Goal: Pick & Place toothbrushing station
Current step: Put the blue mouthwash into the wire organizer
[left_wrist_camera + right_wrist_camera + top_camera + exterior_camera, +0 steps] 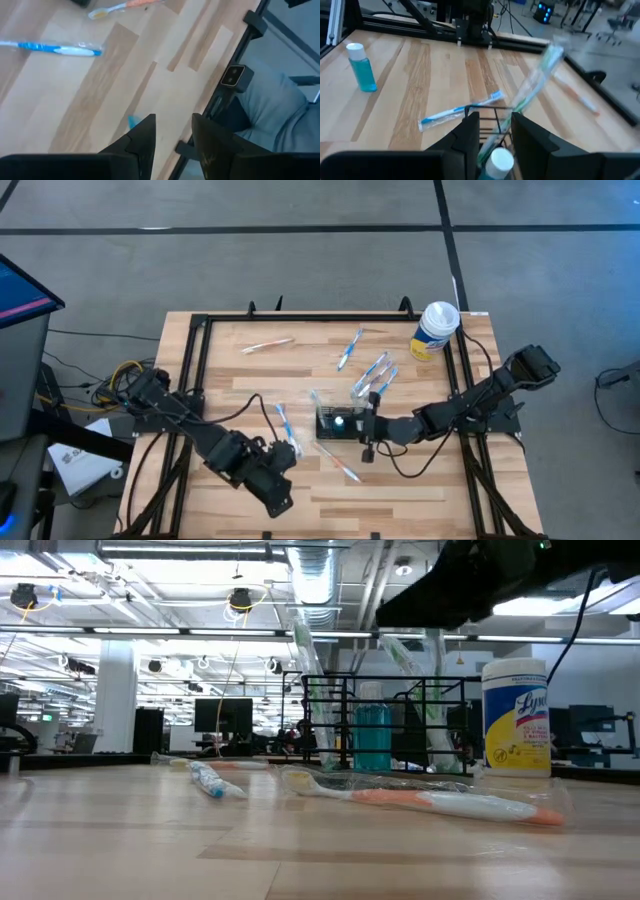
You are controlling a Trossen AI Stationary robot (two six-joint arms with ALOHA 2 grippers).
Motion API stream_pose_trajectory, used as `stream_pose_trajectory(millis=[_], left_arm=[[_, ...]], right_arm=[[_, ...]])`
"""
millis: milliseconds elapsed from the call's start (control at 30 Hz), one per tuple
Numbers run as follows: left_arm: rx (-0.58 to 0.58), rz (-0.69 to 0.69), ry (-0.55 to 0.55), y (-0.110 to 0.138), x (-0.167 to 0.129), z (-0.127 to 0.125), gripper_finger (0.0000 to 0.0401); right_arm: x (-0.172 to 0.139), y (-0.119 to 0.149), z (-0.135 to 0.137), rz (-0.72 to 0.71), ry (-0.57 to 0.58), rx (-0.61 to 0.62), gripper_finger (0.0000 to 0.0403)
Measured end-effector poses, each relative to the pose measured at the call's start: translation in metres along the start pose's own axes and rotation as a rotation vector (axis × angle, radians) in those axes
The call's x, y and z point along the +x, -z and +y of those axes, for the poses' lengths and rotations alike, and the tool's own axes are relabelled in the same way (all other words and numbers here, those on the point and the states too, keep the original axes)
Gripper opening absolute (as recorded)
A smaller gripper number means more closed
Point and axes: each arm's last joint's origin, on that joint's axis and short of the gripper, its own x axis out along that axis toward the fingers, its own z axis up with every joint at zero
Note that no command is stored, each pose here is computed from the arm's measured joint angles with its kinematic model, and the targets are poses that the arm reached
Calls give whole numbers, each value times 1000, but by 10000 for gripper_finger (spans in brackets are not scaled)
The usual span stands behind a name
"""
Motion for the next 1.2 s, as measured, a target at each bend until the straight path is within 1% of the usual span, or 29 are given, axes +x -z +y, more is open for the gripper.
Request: stream_pose_trajectory(millis=[100, 233, 300, 433, 567, 700, 1067, 1200], left_arm=[[-59, 30, -45, 10, 12, 4, 122], [-146, 108, -107, 23, 32, 12, 122], [-179, 130, -144, 27, 41, 18, 122], [-214, 149, -174, 32, 52, 23, 122], [-237, 132, -118, 30, 59, 20, 122], [-259, 159, -60, 32, 66, 17, 122], [-288, 161, -56, 30, 68, 19, 122], [-296, 161, -57, 30, 68, 19, 133]], right_arm=[[1, -7, 1, -14, 0, -29, 103], [2, -15, 1, -25, 0, -28, 103], [3, -18, 2, -10, 0, -39, 103], [3, -23, 4, 28, -4, -67, 103], [1, -27, 7, 72, -15, -102, 103], [0, -30, 10, 104, -25, -129, 103], [-5, -31, 15, 128, -45, -156, 103], [-7, -29, 18, 138, -54, -169, 103]])
